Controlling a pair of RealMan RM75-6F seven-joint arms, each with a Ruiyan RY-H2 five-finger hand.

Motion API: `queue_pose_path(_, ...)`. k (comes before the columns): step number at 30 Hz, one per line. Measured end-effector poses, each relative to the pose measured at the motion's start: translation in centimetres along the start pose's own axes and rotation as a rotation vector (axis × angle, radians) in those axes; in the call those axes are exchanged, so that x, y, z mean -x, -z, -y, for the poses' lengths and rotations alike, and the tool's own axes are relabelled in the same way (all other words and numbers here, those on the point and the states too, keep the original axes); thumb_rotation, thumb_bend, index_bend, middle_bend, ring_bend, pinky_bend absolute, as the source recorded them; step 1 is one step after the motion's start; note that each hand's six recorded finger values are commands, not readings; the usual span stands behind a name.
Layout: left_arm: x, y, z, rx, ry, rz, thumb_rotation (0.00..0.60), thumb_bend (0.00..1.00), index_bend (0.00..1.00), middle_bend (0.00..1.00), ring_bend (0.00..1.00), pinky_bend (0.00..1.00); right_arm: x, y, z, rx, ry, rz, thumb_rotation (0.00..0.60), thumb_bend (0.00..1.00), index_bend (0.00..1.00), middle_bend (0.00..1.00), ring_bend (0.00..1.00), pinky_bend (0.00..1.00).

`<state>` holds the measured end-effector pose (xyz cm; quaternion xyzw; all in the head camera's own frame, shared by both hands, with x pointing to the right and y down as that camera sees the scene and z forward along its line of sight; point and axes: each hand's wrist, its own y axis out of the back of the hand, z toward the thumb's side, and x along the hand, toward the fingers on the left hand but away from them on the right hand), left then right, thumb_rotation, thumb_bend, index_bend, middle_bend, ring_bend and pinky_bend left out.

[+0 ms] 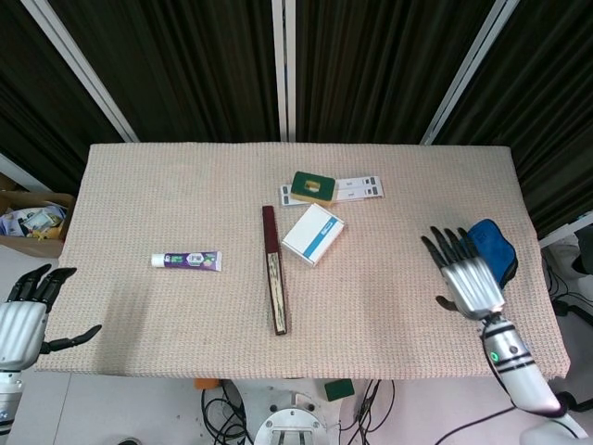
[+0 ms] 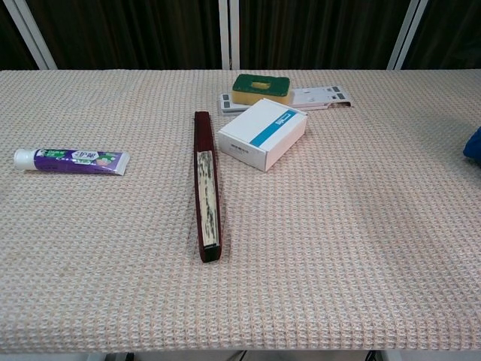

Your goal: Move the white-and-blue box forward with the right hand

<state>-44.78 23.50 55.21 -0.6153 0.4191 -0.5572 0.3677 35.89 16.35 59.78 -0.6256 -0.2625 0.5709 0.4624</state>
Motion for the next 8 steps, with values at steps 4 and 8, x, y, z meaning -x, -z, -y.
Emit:
queue_pose_path(4, 0.4, -0.1, -0.1, -0.005, -0.003, 0.002, 0.278, 0.00, 0.15, 0.19, 0.08, 0.13, -5.3, 3.2, 0.4, 0.008, 0.047, 0.122, 0.600, 0.02, 0.00, 0.00, 0.00, 0.00)
queue_pose_path(8, 0.6, -0.2, -0.1, -0.008, -0.003, 0.005, 0.277, 0.00, 0.15, 0.19, 0.08, 0.13, -8.2, 4.5, -0.8, -0.004, 0.152, 0.144, 0.600, 0.02, 0.00, 0.00, 0.00, 0.00)
